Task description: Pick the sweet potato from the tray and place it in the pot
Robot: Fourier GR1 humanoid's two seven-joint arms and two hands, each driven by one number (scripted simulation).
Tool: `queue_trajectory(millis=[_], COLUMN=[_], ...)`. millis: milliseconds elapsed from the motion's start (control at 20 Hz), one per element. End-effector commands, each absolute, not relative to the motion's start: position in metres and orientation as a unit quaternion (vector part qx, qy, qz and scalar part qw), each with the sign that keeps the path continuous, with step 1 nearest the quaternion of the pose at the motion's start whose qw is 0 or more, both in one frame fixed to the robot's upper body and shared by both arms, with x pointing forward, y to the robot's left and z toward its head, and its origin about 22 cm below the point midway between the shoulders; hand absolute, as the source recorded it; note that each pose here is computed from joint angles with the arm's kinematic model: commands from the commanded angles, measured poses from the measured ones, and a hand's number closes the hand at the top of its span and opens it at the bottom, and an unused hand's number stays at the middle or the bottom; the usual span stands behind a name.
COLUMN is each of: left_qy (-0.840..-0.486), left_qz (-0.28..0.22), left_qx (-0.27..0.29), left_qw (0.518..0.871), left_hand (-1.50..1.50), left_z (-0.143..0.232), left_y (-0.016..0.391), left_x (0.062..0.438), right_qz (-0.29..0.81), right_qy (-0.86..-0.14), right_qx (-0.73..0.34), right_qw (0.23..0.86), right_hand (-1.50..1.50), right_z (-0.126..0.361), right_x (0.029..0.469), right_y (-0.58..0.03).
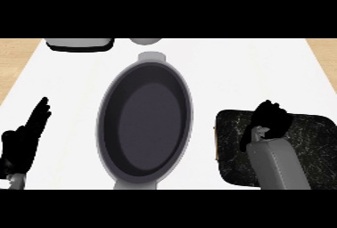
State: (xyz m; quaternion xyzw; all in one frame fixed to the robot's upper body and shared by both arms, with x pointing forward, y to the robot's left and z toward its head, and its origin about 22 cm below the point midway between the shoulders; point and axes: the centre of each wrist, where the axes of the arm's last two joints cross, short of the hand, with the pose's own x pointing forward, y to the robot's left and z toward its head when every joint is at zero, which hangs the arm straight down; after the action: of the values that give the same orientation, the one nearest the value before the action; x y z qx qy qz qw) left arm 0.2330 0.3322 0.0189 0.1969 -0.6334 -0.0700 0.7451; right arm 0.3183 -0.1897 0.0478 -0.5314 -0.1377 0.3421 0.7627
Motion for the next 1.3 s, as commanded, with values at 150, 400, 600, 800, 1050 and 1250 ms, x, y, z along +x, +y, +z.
queue_trajectory(millis=[150,400,600,800,1050,1250], left_qy=[-0.635,-0.637,-0.628,-0.632,-0.641,-0.635], left_qz=[-0.068,-0.062,-0.063,-0.069,-0.067,-0.068], left_qx=[0.201,0.196,0.201,0.203,0.197,0.207], left_qw=[0.743,0.743,0.749,0.745,0.739,0.741], left_hand=[0.00,0.00,0.00,0.00,0.00,0.00], left_z=[0.025,0.014,0.015,0.025,0.027,0.016], left_y=[0.338,0.326,0.328,0.334,0.344,0.330], left_x=[0.233,0.231,0.233,0.239,0.240,0.230], right_qz=[0.334,0.324,0.332,0.320,0.319,0.368], right_qy=[-0.008,0.001,0.011,0.015,0.015,-0.008], right_qx=[-0.539,-0.546,-0.546,-0.552,-0.537,-0.527], right_qw=[0.773,0.772,0.769,0.770,0.781,0.766], right_hand=[-1.50,-1.50,-1.50,-1.50,-1.50,1.50], right_z=[0.044,0.017,0.020,0.019,-0.015,0.004], right_x=[0.326,0.331,0.337,0.340,0.322,0.330], right_y=[-0.187,-0.195,-0.199,-0.204,-0.216,-0.207])
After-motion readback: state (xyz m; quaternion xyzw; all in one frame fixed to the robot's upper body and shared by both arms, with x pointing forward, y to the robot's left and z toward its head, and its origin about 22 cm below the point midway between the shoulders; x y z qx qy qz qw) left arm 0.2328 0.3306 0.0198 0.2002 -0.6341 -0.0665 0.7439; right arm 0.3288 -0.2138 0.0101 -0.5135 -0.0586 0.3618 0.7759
